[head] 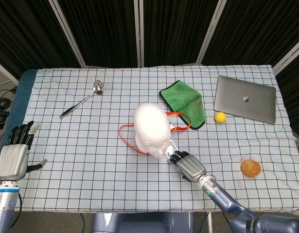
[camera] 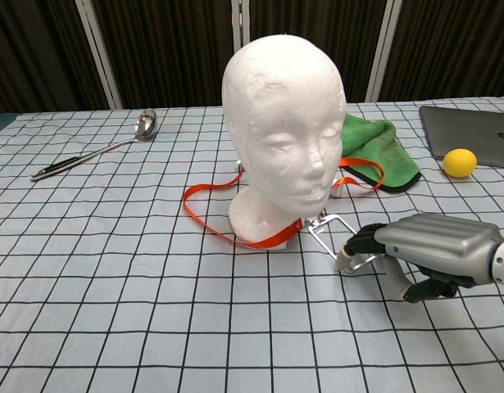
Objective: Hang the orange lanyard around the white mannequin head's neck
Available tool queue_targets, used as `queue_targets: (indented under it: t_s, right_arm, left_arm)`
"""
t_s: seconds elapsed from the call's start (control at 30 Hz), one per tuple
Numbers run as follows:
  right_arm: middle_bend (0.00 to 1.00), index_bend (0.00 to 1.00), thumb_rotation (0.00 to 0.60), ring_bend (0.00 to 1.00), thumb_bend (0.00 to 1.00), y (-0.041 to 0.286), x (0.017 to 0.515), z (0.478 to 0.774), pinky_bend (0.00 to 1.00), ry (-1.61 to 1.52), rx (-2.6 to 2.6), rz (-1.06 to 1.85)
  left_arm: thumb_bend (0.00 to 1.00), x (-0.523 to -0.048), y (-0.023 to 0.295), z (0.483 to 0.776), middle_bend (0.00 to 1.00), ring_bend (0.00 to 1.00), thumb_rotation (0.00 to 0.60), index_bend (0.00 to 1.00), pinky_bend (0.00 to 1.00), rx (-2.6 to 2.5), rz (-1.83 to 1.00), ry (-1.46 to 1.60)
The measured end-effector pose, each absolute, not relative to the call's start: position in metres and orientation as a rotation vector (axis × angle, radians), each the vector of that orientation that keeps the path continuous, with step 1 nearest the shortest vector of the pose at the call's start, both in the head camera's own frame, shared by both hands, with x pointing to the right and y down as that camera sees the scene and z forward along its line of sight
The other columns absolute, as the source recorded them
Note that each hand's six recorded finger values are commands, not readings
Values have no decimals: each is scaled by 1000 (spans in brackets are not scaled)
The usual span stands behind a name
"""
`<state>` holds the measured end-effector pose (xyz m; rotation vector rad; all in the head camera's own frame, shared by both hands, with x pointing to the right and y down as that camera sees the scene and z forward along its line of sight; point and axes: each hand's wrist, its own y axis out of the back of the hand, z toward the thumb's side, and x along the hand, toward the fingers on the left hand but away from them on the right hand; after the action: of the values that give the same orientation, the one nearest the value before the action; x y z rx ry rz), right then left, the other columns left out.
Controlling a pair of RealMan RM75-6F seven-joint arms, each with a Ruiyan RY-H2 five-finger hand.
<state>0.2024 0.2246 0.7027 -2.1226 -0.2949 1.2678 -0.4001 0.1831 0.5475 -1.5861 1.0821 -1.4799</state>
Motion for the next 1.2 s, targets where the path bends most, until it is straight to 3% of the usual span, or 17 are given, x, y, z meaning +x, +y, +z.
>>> queue_targets:
  t_s: [0.53,1.0,1.2]
  right_arm:
    - [261,299,600,149,1000,262,205,676,240,-153,-2223,1192]
    - [269,308,600,159,1000,272,207,658,251,-98,-2294,1157]
    - [269,308,600,159,1000,259,208,649,251,-183,-2288,1126]
  left_arm:
    - [0,-398,184,547,0,0,600,0,0,-1591,-1475,1078]
    - [0,-398,184,548,0,0,600,0,0,-1593,-1477,1076]
    - [0,-398,184,548,0,0,600,0,0,-1594,-1475,1076]
